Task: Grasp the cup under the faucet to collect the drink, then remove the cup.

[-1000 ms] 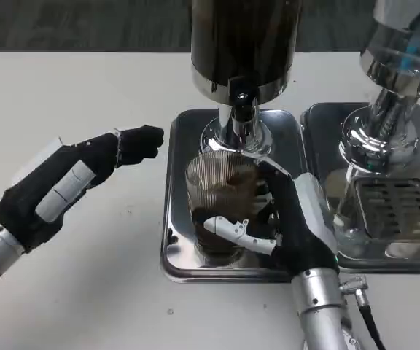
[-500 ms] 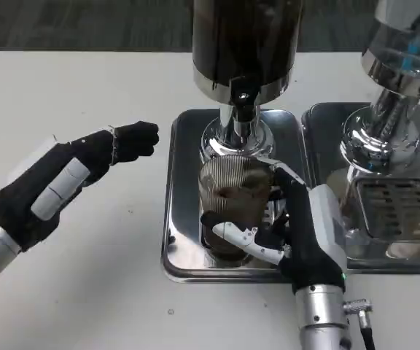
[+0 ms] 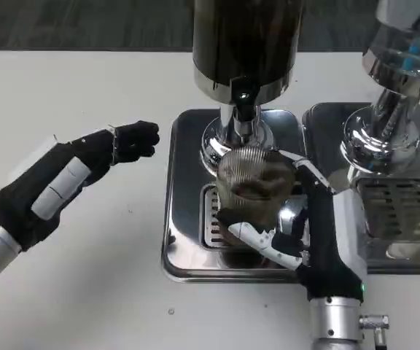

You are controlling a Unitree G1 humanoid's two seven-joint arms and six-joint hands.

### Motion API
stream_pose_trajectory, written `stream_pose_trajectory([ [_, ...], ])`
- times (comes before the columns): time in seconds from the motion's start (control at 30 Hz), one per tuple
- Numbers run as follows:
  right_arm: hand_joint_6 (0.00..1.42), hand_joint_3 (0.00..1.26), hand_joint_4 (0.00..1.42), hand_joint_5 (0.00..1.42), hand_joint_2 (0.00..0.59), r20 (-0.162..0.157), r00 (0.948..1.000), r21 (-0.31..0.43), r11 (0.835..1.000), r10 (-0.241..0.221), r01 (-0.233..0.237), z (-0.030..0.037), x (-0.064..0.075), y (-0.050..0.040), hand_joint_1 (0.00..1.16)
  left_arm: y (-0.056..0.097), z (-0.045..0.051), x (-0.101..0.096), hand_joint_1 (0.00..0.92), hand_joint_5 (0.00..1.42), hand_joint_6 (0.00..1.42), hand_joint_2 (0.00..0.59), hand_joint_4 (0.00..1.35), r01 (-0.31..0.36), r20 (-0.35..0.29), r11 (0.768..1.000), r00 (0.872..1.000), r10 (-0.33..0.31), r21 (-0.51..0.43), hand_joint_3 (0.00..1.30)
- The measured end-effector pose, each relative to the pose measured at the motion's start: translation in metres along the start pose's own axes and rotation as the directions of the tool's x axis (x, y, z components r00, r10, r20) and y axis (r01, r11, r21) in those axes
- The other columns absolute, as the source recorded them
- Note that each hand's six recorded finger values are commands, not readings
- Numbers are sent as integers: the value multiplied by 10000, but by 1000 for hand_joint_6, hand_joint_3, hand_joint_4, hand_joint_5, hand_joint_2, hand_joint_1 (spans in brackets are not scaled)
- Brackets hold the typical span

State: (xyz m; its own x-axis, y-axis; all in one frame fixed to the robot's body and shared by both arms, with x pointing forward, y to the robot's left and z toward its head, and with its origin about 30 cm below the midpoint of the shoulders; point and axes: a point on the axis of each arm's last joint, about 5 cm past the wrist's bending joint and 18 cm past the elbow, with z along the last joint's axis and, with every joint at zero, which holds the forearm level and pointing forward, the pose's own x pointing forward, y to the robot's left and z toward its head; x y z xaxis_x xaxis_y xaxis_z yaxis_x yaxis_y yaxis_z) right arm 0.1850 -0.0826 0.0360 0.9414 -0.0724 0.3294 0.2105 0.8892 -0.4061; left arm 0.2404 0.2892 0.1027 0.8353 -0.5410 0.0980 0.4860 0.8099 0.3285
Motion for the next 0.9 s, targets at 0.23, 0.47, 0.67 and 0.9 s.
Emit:
stream_pose_trajectory([
  [0.23, 1299, 638, 774, 960, 200, 67, 9996, 12, 9996, -274, 273, 8, -90, -82, 754, 3, 13, 70, 0, 220, 158, 94, 218, 16, 153, 10000, 9999, -15, -55, 264],
  [0.47, 1300, 644, 774, 963, 200, -114, 9983, -217, 9982, -567, 565, -16, -266, -223, 754, -29, 12, 110, 0, 210, 159, 95, 205, 191, 215, 9998, 9996, -192, 24, 256],
  [0.67, 1300, 653, 789, 963, 200, -105, 9958, -194, 9957, -909, 907, 30, -376, -318, 754, -65, 35, 146, 0, 166, 152, 92, 152, 536, 479, 9974, 9973, -559, 491, 236],
  [0.9, 1314, 667, 801, 974, 200, 83, 9950, -283, 9946, -997, 999, 79, -439, -458, 754, -73, 138, 183, 0, 90, 114, 82, 79, 938, 1122, 9833, 9874, -1120, 1562, 204],
])
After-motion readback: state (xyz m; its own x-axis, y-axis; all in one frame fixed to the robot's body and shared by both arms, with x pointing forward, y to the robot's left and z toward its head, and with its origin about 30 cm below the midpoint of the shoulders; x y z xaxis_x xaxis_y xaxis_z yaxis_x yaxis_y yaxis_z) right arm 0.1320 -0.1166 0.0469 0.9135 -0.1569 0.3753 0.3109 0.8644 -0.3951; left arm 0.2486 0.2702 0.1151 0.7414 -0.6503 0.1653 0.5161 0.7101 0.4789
